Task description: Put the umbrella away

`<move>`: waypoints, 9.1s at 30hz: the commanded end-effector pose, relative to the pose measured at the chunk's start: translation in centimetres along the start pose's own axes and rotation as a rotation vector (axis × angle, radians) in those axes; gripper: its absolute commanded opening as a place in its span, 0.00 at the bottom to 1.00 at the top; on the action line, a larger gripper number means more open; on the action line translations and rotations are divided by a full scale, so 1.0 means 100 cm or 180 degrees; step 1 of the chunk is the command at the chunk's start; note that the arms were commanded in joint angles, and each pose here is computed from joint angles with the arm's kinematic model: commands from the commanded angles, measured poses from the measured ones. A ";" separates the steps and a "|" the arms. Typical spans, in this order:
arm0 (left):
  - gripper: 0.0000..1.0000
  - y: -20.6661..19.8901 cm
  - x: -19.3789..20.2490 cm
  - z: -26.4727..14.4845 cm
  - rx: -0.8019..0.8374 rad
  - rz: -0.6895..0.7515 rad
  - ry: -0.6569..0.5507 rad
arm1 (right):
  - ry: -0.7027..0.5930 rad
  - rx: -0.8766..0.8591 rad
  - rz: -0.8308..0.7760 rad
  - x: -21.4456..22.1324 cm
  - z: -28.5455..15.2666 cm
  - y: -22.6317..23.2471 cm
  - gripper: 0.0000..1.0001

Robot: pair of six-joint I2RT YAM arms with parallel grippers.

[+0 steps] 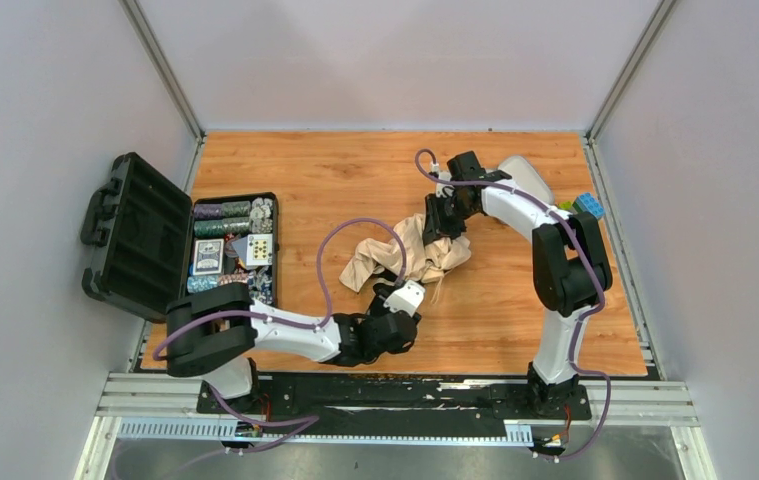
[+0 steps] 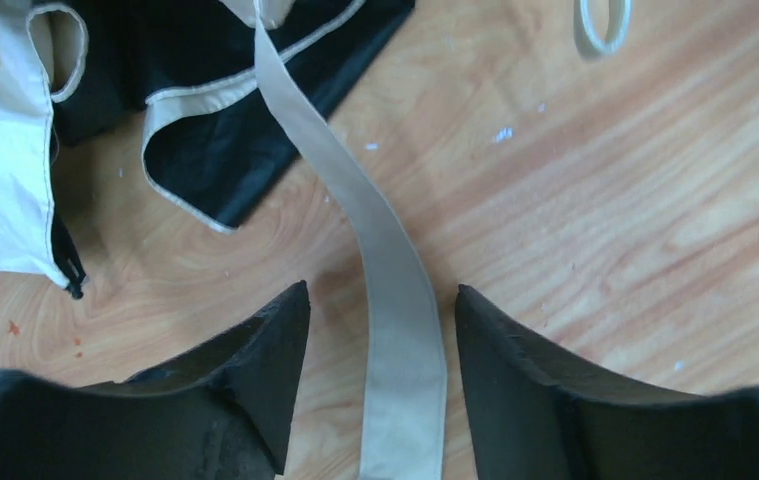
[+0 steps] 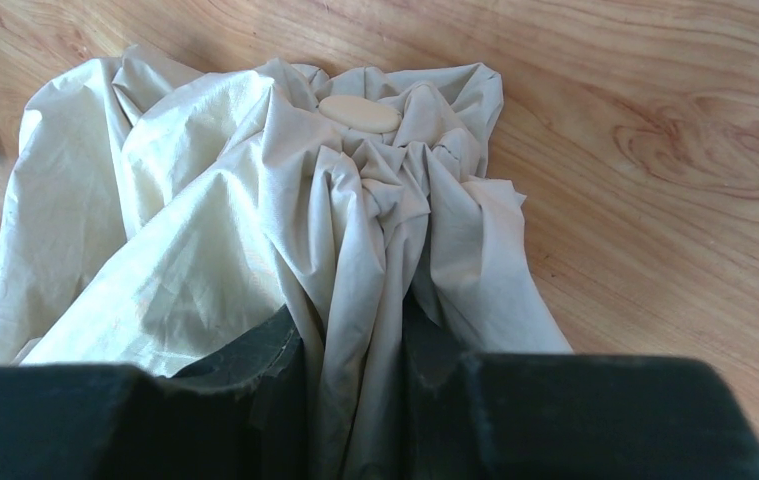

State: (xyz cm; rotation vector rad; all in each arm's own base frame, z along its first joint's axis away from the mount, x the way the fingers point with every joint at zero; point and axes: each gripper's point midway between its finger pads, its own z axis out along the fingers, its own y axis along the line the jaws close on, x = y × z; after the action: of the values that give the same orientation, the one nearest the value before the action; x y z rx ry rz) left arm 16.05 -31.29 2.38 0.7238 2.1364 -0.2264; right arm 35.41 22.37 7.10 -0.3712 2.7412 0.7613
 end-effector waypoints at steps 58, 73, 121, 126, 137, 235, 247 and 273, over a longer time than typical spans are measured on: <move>0.00 0.034 -0.128 -0.103 0.2429 -0.1279 0.0186 | -0.2508 -0.1489 -0.5481 0.094 -0.076 0.191 0.51; 0.28 0.049 -0.122 -0.101 0.2345 -0.1171 0.0074 | -0.2449 -0.1227 -0.5005 0.076 -0.069 0.183 0.00; 0.00 0.169 -0.067 -0.083 0.0097 -0.1384 0.0757 | -0.1588 0.0618 -0.1111 0.042 -0.048 0.052 0.95; 0.00 0.162 -0.105 -0.106 0.0372 -0.1441 0.0333 | -0.1408 0.0850 -0.1048 0.048 -0.030 0.032 0.97; 0.00 0.174 -0.203 -0.162 0.0539 -0.0937 -0.0959 | -0.1601 0.0771 -0.0798 0.042 -0.043 0.038 0.98; 0.00 0.102 -0.006 -0.138 0.0797 -0.3122 0.0565 | 0.0407 -0.2296 -0.0495 0.141 -0.002 0.123 0.05; 0.00 0.089 0.057 -0.097 0.0744 -0.3332 0.0931 | 0.0064 -0.1035 0.0007 0.089 0.018 0.037 0.73; 0.00 0.105 0.059 -0.113 0.0428 -0.2966 0.1065 | -0.1376 0.0003 -0.2457 0.078 -0.037 0.101 0.99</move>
State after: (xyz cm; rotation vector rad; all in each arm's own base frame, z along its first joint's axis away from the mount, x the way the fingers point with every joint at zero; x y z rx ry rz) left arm 11.26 -16.40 4.39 -0.2872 2.6911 -0.8449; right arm 22.62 27.39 15.23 -0.9736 1.9944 0.6513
